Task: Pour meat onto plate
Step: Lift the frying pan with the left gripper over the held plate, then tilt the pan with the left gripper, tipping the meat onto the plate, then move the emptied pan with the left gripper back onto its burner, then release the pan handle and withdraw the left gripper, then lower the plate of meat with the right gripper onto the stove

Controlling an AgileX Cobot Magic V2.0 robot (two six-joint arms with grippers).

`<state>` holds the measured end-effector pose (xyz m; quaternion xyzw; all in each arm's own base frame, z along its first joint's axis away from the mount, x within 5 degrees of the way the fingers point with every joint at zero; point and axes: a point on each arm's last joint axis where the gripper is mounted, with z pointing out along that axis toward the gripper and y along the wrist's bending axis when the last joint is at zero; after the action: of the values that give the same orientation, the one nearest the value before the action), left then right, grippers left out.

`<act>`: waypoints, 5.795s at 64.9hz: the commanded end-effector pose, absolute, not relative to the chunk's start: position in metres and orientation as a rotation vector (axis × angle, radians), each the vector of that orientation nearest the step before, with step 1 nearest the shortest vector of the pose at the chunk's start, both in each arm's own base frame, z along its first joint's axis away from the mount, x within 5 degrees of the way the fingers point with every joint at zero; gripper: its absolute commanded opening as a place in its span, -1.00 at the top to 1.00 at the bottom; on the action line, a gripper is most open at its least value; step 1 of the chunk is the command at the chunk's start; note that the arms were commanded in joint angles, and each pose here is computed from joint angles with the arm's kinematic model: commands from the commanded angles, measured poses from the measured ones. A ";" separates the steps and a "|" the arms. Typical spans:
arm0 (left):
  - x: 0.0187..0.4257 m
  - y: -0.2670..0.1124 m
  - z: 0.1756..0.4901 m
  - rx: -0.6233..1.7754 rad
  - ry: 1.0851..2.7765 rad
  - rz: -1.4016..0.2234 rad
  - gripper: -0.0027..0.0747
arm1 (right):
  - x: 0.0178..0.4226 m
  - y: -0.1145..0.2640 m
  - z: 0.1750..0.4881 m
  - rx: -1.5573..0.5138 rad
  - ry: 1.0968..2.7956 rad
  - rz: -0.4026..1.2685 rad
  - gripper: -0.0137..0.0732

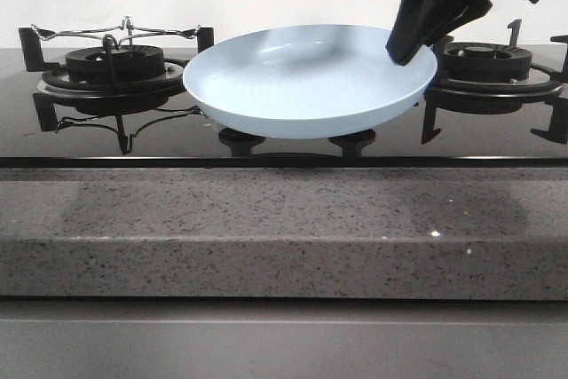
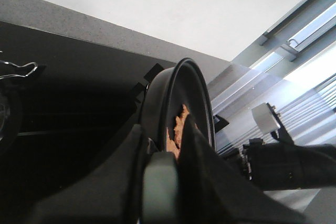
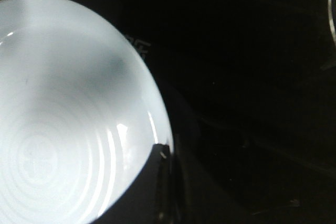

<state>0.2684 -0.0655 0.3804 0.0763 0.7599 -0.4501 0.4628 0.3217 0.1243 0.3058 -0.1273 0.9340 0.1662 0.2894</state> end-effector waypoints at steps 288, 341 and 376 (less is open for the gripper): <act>0.359 0.074 0.326 -0.286 2.028 -1.043 -0.48 | 0.319 0.123 0.328 -0.331 2.389 0.453 0.93; 0.195 -0.031 0.390 0.194 2.159 -0.189 -0.48 | 0.319 0.123 0.328 -0.331 2.389 0.453 0.93; 0.135 -0.026 0.372 0.212 2.105 -0.185 -0.48 | 0.320 0.123 0.329 -0.327 2.380 0.452 0.93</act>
<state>0.1347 -0.0253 0.3579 0.0930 0.8886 -0.0700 0.4436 0.3217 0.1243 0.3058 -0.1273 0.9340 0.1662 0.2894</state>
